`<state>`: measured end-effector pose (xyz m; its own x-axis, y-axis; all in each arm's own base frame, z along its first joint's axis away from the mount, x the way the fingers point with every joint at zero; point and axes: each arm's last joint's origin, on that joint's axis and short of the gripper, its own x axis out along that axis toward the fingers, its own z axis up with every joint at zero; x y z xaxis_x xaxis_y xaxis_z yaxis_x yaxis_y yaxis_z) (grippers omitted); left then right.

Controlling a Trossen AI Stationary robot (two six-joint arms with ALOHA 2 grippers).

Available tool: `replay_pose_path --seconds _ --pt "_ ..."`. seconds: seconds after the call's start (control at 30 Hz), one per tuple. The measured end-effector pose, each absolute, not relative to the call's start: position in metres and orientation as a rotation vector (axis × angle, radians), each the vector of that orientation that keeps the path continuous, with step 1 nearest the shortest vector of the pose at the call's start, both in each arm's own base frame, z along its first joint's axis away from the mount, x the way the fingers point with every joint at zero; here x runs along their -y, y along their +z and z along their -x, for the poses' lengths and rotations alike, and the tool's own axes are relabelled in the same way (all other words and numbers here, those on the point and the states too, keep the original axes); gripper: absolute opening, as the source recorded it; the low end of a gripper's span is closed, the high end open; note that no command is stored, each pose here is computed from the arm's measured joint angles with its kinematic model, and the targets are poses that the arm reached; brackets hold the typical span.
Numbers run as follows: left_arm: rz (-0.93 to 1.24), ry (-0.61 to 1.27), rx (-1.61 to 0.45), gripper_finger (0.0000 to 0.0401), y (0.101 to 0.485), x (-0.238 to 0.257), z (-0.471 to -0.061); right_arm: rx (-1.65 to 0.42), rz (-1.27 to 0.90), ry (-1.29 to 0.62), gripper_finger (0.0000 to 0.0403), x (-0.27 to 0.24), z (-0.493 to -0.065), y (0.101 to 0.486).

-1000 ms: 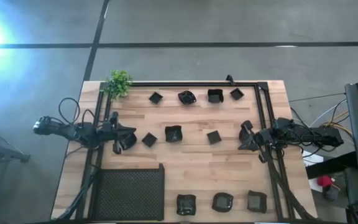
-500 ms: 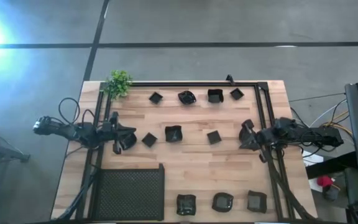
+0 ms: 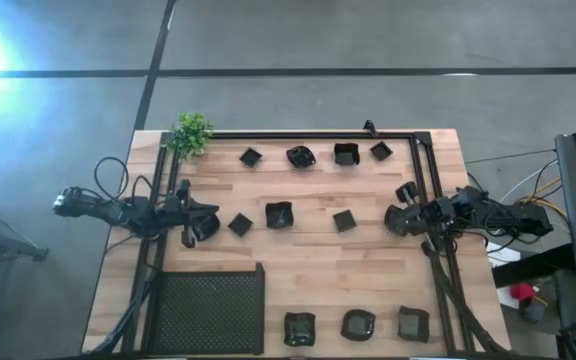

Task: Pick & Place Mini shaped plates
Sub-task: Put the distorted square plate on the shelf

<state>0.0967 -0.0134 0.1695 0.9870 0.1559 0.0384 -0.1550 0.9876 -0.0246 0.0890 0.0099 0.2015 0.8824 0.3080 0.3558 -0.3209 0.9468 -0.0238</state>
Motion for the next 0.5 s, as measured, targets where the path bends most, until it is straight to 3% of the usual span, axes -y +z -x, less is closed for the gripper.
replay_pose_path --seconds 0.5 --pt "0.022 0.156 0.040 0.0000 0.170 0.013 -0.097 0.244 -0.122 -0.096 0.0008 0.002 -0.101 0.196"
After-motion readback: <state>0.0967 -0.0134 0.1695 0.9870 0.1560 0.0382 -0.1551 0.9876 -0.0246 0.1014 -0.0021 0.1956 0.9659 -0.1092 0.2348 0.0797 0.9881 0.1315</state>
